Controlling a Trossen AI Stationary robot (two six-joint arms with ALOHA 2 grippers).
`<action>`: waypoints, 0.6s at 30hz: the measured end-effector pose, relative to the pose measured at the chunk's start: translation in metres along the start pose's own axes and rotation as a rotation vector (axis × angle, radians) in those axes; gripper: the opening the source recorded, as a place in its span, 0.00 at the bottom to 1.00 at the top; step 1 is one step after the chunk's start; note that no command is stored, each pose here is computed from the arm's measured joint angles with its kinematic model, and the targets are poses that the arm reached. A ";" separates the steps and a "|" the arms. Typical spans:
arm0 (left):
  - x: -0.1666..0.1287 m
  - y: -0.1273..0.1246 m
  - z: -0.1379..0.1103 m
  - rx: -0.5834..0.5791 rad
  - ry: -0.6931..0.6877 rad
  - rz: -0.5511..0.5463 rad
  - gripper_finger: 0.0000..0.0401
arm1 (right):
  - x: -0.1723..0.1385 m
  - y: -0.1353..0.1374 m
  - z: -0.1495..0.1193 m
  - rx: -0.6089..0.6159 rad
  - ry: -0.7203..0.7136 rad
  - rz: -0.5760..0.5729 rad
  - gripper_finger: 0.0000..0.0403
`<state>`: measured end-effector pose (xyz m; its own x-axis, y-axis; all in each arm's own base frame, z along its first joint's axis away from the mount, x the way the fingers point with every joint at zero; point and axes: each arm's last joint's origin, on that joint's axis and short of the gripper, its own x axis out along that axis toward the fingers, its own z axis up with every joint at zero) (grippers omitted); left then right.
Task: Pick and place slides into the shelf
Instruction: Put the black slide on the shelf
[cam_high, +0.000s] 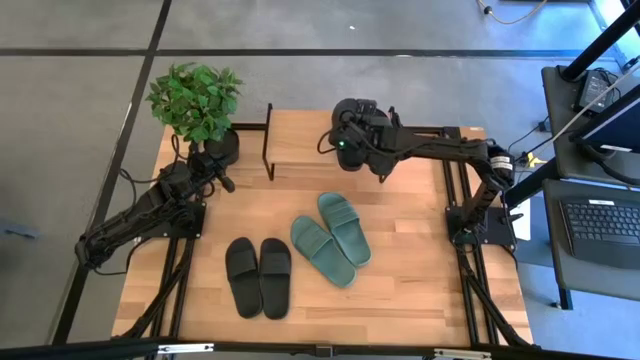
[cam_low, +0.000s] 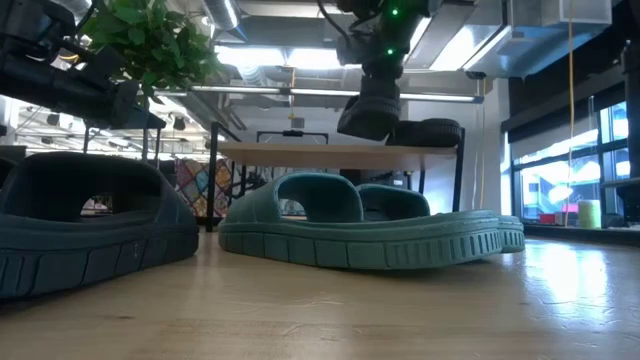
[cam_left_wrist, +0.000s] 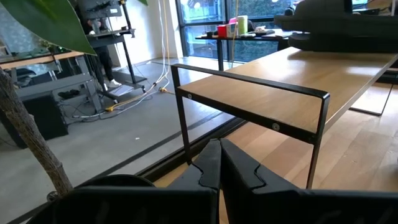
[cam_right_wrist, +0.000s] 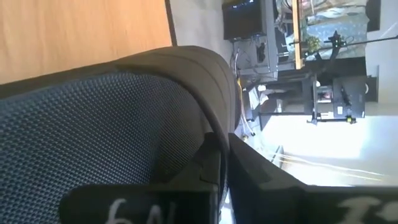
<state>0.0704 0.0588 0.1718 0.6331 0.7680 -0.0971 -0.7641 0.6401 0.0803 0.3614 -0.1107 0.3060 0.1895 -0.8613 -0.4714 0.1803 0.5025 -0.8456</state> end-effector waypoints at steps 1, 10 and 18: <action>0.000 0.000 0.000 0.000 0.000 0.000 0.00 | 0.001 -0.001 -0.001 0.002 0.004 0.000 0.03; 0.000 0.000 0.000 0.000 0.000 0.000 0.00 | 0.015 -0.001 -0.003 0.014 0.004 0.058 0.03; 0.000 0.000 0.000 0.000 0.000 0.000 0.00 | 0.032 0.007 -0.003 -0.006 0.049 0.064 0.03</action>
<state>0.0704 0.0588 0.1718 0.6331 0.7679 -0.0975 -0.7640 0.6401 0.0808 0.3656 -0.1348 0.2844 0.1527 -0.8305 -0.5358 0.1633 0.5559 -0.8151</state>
